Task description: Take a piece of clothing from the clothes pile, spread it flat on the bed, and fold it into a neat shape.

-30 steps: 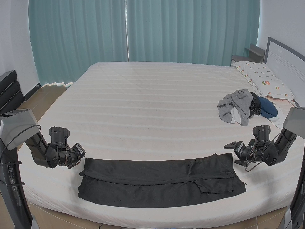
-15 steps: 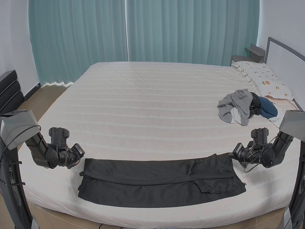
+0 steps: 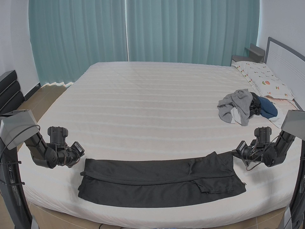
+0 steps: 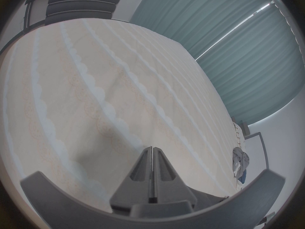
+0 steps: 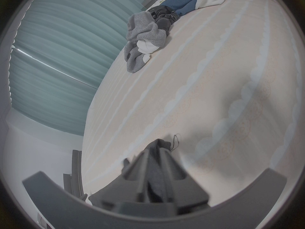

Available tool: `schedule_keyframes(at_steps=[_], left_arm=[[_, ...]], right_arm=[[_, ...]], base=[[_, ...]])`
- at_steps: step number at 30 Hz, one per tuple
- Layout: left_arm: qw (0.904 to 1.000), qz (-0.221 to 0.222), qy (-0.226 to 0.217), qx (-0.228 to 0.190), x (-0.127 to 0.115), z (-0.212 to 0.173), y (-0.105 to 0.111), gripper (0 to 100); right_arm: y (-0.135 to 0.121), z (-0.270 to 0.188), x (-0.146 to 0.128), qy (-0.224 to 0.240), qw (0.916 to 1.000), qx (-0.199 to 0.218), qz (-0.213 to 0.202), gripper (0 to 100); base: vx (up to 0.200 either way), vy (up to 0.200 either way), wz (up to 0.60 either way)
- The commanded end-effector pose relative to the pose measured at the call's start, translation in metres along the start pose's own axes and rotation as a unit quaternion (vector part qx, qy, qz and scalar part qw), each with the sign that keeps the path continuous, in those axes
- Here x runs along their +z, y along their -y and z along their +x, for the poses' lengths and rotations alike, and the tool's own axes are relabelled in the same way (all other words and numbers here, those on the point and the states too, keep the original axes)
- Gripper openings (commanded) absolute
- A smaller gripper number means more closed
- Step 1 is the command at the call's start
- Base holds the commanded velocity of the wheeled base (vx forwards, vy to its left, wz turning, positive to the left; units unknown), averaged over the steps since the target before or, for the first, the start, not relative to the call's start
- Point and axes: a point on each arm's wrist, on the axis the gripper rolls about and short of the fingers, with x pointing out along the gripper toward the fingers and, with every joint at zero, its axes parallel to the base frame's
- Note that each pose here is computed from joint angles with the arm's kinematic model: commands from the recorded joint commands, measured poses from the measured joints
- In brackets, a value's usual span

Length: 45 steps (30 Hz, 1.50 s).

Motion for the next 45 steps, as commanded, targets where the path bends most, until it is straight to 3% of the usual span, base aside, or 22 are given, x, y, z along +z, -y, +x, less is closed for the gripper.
schedule_keyframes(at_steps=[1, 11, 19, 23, 24, 32, 38, 45], left_arm=[[1.0000, 0.000, -0.003, -0.005, 0.000, -0.002, 0.001, 100], [0.9950, 0.006, -0.073, -0.067, -0.007, -0.010, 0.002, 100], [0.9925, 0.068, -0.070, -0.074, -0.014, -0.006, -0.002, 100], [0.9924, 0.070, -0.069, -0.073, -0.014, -0.006, -0.003, 100], [0.9925, 0.070, -0.070, -0.073, -0.014, -0.006, -0.003, 0], [0.9932, 0.069, -0.066, -0.067, -0.013, -0.005, -0.006, 0], [0.9970, 0.057, -0.028, -0.044, -0.007, -0.005, -0.009, 0], [0.9983, 0.028, -0.010, -0.051, -0.002, -0.004, -0.011, 0]], right_arm=[[0.000, -0.001, 0.000, 0.001, 1.0000, 0.002, 0.000, 100], [-0.002, -0.009, -0.001, 0.000, 1.0000, 0.004, 0.001, 100], [-0.008, -0.014, -0.002, 0.000, 0.9998, 0.013, 0.017, 100], [-0.007, -0.015, -0.001, 0.001, 0.9998, 0.011, 0.018, 100], [-0.007, -0.015, -0.001, 0.001, 0.9998, 0.011, 0.018, 100], [-0.006, -0.016, 0.003, 0.007, 0.9997, 0.011, 0.021, 100], [-0.006, -0.016, 0.003, 0.008, 0.9997, 0.012, 0.021, 100], [-0.007, -0.018, 0.003, 0.009, 0.9997, 0.013, 0.020, 100]], base=[[0.000, 0.000, 0.00], [0.000, 0.000, 0.00], [0.000, 0.000, 0.00], [0.000, 0.000, 0.00], [0.000, 0.000, 0.00], [0.000, 0.000, 0.00], [0.000, 0.000, 0.00], [0.000, 0.000, 0.00]])
